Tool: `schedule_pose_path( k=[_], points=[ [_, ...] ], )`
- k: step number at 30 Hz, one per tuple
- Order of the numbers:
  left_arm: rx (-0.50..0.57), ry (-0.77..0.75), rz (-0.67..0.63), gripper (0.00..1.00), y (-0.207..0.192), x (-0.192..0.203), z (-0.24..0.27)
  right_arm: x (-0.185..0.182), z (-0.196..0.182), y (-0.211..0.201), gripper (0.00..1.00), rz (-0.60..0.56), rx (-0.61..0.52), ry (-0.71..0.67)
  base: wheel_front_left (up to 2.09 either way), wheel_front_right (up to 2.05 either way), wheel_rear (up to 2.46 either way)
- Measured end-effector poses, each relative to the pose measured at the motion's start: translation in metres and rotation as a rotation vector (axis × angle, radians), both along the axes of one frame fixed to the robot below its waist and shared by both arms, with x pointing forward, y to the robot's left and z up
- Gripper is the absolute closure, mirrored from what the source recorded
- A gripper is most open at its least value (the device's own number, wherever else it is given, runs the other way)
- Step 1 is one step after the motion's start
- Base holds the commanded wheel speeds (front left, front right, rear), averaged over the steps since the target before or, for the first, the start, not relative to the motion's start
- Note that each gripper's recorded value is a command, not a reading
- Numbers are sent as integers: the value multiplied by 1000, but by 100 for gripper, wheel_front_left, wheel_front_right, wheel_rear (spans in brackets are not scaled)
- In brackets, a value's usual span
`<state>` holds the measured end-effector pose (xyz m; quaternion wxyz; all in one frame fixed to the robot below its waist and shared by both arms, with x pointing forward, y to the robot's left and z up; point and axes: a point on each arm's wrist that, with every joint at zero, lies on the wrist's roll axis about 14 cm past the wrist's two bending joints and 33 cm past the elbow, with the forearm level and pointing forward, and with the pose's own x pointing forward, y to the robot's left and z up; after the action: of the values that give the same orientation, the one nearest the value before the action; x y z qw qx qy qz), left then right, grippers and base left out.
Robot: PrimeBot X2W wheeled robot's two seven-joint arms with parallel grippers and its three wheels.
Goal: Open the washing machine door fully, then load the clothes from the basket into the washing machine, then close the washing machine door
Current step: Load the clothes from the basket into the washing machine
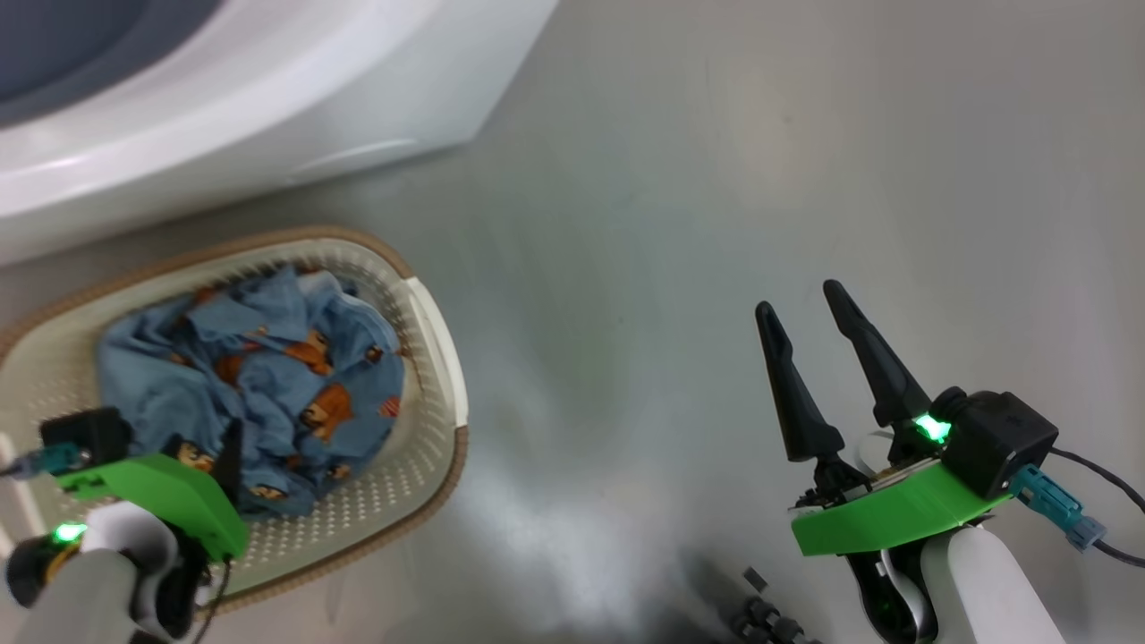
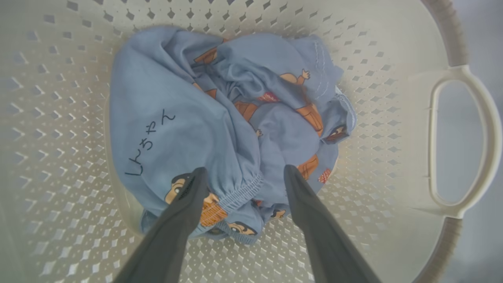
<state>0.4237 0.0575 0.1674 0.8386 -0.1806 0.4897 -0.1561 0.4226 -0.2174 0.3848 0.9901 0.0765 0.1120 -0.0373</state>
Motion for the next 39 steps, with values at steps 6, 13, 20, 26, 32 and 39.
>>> schedule_pose_path(
  k=[6,13,20,26,32,39],
  points=[
    [44,47,-5,0,9,6,-31,3,-14,-1,0,2,-5,34,0,0,0],
    [59,81,-9,0,7,13,-56,2,-29,-5,0,-7,-12,73,0,0,0],
    [55,106,-6,0,0,20,-76,6,-38,-6,0,-4,-18,89,0,0,0],
    [61,121,-16,0,-4,22,-90,3,-45,-10,0,-12,-29,113,0,0,0],
    [67,117,-36,100,-8,24,-99,1,-50,-13,0,-19,-37,129,0,0,0],
    [79,76,-57,100,-10,26,-94,2,-48,-15,0,-26,-37,123,0,0,0]
  ],
)
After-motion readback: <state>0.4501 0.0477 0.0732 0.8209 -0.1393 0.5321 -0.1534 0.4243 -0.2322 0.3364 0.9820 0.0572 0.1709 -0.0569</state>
